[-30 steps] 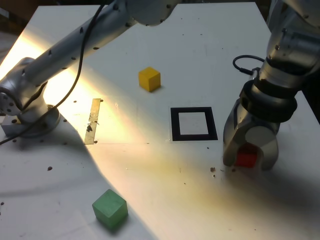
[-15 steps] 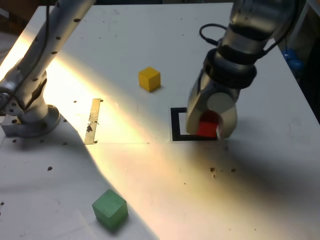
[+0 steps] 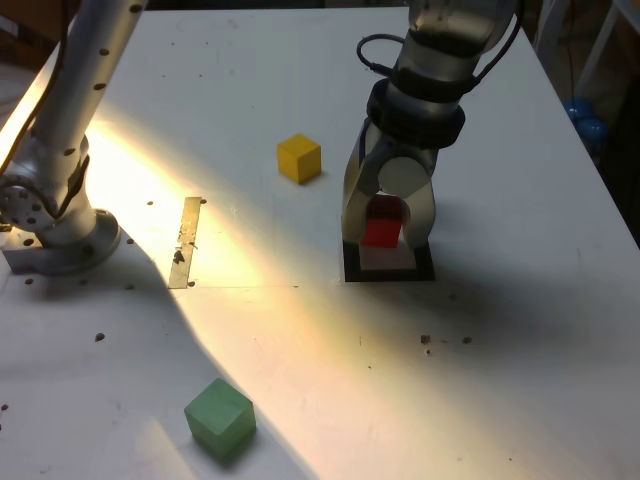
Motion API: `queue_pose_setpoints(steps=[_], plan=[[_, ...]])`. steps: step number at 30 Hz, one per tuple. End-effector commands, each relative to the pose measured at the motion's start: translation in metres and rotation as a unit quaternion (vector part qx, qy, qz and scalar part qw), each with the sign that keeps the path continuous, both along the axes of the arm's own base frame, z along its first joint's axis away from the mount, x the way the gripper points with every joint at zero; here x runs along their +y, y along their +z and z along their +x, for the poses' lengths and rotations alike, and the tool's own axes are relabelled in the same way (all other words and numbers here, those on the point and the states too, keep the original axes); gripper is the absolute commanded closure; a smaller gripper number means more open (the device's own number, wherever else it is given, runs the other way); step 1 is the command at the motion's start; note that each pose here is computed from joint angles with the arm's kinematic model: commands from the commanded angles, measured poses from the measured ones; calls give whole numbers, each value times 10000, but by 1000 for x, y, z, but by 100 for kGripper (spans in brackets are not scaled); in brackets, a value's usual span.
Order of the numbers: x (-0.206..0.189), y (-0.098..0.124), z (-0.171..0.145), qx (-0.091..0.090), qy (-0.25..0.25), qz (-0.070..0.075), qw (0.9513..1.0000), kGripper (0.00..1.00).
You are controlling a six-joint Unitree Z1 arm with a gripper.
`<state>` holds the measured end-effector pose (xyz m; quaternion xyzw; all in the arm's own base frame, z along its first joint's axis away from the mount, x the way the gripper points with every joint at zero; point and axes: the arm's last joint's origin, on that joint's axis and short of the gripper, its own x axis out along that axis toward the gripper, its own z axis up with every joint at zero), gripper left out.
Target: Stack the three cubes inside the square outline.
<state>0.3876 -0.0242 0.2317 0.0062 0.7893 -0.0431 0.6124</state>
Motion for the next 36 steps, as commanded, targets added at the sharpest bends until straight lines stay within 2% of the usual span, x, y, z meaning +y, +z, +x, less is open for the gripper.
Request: queue_pose_setpoints(steps=[1,3,8,10,17,25,28,31,36], plan=[[1,1,-1,-38,6,-25,10000,67],[1,-1,-1,-62,-17,-58,10000,59],[1,-5,-2,-143,-108,-199,9996,13],[0,-7,-2,-147,-118,-238,9995,2],[1,-5,-7,-181,-104,-236,9995,1],[24,23,-33,-392,192,-28,9990,1],[41,30,-50,-353,435,54,9984,1],[62,34,-69,-231,769,169,9966,1],[91,34,-93,-66,1316,290,9909,1]])
